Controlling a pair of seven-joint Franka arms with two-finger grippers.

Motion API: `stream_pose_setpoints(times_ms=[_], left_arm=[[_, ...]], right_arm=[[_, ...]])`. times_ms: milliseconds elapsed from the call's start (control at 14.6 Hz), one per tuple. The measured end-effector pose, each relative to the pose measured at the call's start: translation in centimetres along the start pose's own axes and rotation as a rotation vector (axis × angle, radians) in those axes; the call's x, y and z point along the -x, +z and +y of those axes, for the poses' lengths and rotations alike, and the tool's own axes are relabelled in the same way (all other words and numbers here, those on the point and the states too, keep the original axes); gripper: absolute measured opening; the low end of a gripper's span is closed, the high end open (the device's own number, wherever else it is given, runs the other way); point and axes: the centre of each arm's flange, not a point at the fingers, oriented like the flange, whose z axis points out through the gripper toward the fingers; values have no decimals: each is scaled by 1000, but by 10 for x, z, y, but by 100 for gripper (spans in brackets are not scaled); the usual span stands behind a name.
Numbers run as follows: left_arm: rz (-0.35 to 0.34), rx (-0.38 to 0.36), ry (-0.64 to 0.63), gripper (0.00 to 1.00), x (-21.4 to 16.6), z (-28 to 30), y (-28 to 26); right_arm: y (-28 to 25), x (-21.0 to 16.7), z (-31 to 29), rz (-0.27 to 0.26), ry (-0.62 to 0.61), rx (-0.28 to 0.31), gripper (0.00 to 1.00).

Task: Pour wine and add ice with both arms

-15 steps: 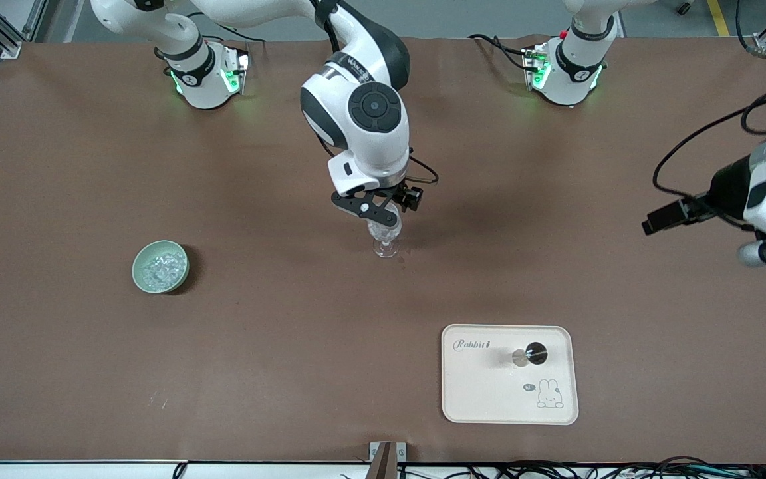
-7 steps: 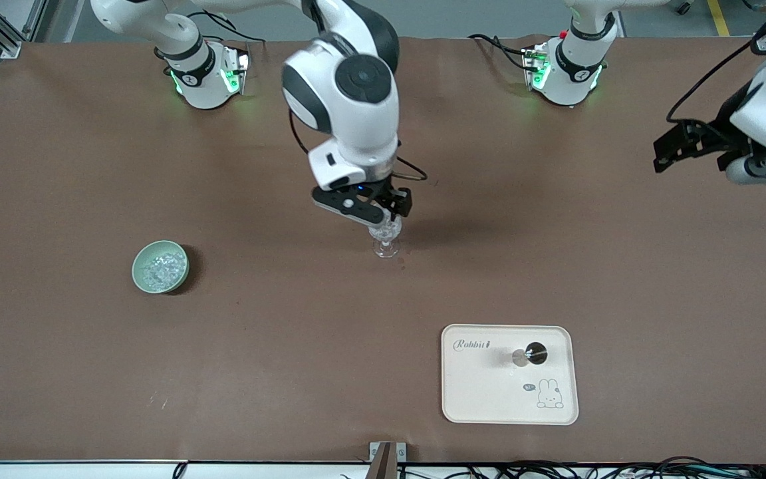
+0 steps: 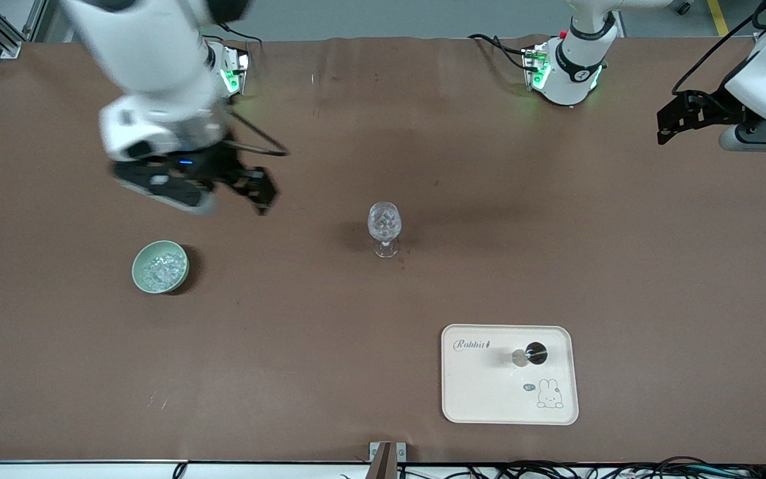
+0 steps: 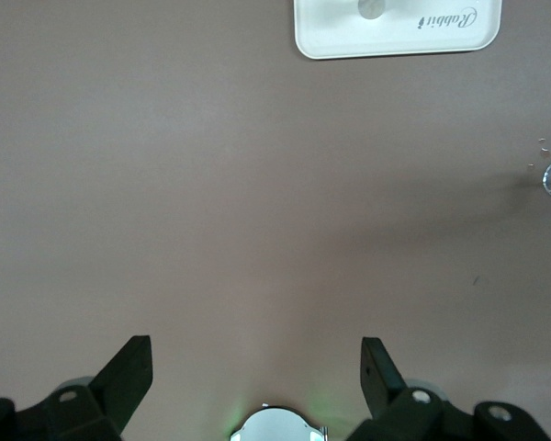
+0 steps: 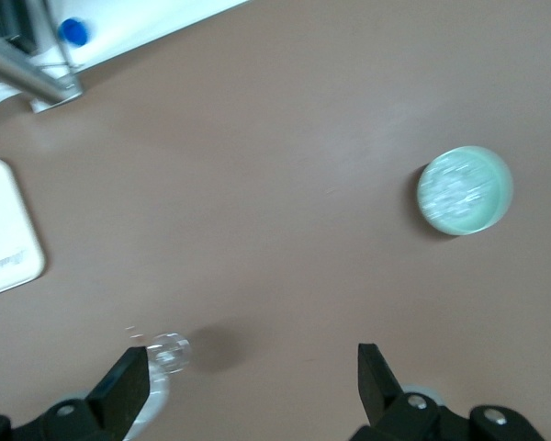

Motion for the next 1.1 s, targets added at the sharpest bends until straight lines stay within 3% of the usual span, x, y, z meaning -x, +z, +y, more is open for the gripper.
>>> stream_pose_setpoints(times_ms=[275,412,755,1099], left_arm=[[19,-3,5,100,0,4,-3],[28,-6,1,100,1,3,-5],[42,-6,-5,100,0,1,-8],[41,-5,-4,100,-2,1,-6]], right_arm=[[-29,-42,110,-76,-87,64,100],[-36,-60,157,-94,-127,68,100],[-30,-95,229,-80,-196,41,100],[-27,-82,259,-60,-238,28,100]])
